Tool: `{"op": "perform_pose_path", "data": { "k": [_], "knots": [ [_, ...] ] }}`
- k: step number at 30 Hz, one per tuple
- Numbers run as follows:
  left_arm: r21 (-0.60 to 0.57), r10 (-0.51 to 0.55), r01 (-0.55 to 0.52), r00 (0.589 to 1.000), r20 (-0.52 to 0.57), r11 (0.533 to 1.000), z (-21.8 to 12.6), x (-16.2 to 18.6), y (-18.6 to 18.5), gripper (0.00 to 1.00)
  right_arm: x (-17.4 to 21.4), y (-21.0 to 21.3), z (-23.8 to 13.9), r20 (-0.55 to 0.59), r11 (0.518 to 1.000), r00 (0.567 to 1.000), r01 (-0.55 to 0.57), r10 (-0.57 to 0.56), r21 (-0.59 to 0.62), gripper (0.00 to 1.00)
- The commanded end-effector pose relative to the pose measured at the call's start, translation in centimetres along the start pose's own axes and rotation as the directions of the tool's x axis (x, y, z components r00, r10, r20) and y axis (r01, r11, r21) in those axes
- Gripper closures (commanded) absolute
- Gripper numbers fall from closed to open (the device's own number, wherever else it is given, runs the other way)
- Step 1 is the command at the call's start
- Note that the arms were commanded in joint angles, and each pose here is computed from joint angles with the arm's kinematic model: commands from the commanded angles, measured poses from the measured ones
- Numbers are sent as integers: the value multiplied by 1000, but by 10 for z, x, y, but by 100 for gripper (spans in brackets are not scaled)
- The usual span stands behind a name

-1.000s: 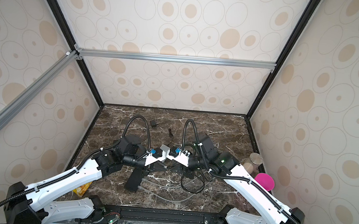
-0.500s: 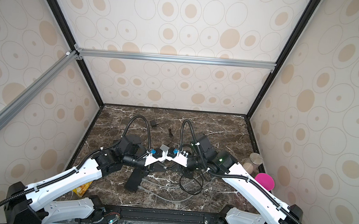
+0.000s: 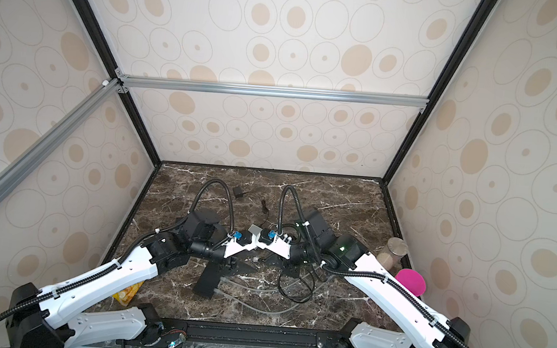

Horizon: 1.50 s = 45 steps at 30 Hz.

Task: Insert the plug into the switch port

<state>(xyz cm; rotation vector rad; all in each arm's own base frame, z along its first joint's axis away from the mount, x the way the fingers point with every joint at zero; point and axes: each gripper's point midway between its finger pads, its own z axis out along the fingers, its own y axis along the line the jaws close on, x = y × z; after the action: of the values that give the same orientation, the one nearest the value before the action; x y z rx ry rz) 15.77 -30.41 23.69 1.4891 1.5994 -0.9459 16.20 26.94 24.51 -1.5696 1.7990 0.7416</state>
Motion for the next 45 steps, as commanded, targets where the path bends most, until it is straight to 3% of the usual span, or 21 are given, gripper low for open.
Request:
{"op": "perform_pose_path", "data": {
  "k": [1, 9, 13, 17, 19, 23, 27, 31, 34, 36, 39, 45],
  "knots": [
    [-51, 94, -88, 989, 118, 995, -18, -32, -4, 39, -5, -2, -6, 8, 999, 1000, -15, 14, 47, 100],
    [-76, 68, -62, 994, 85, 995, -31, -15, -2, 44, -14, -11, -19, 79, 994, 993, -96, 92, 51, 100],
    [-119, 11, 5, 992, 129, 993, -42, -12, 11, 49, -21, -20, -28, 148, 986, 977, -162, 155, 38, 100],
    [-161, -110, 149, 967, 228, 976, -58, -13, 35, 43, -29, -38, -40, 230, 966, 943, -256, 242, 33, 100],
    [-236, -192, 257, 944, 268, 937, -66, -7, 58, 37, -31, -60, -45, 257, 948, 927, -303, 271, 94, 100],
    [-341, -256, 347, 924, 285, 874, -69, 10, 91, 34, -38, -117, -70, 291, 891, 922, -340, 254, 301, 100],
    [-452, -276, 383, 918, 286, 805, -72, 26, 121, 32, -58, -181, -118, 388, 792, 899, -384, 203, 475, 100],
    [-516, -293, 401, 914, 281, 756, -77, 22, 153, 31, -88, -225, -163, 294, 675, 954, -256, 60, 692, 100],
    [-528, -294, 402, 914, 279, 748, -77, 9, 176, 31, -108, -242, -188, 223, 616, 975, -178, 5, 767, 100],
    [-530, -297, 405, 913, 280, 745, -76, 3, 190, 31, -113, -247, -190, 196, 617, 981, -158, 6, 771, 100],
    [-524, -308, 411, 911, 276, 746, -68, 2, 207, 32, -101, -246, -172, 201, 659, 978, -185, 51, 730, 100],
    [-500, -330, 418, 908, 260, 758, -57, 28, 212, 35, -33, -218, -106, 268, 730, 940, -336, 214, 595, 100]
  ]
}}
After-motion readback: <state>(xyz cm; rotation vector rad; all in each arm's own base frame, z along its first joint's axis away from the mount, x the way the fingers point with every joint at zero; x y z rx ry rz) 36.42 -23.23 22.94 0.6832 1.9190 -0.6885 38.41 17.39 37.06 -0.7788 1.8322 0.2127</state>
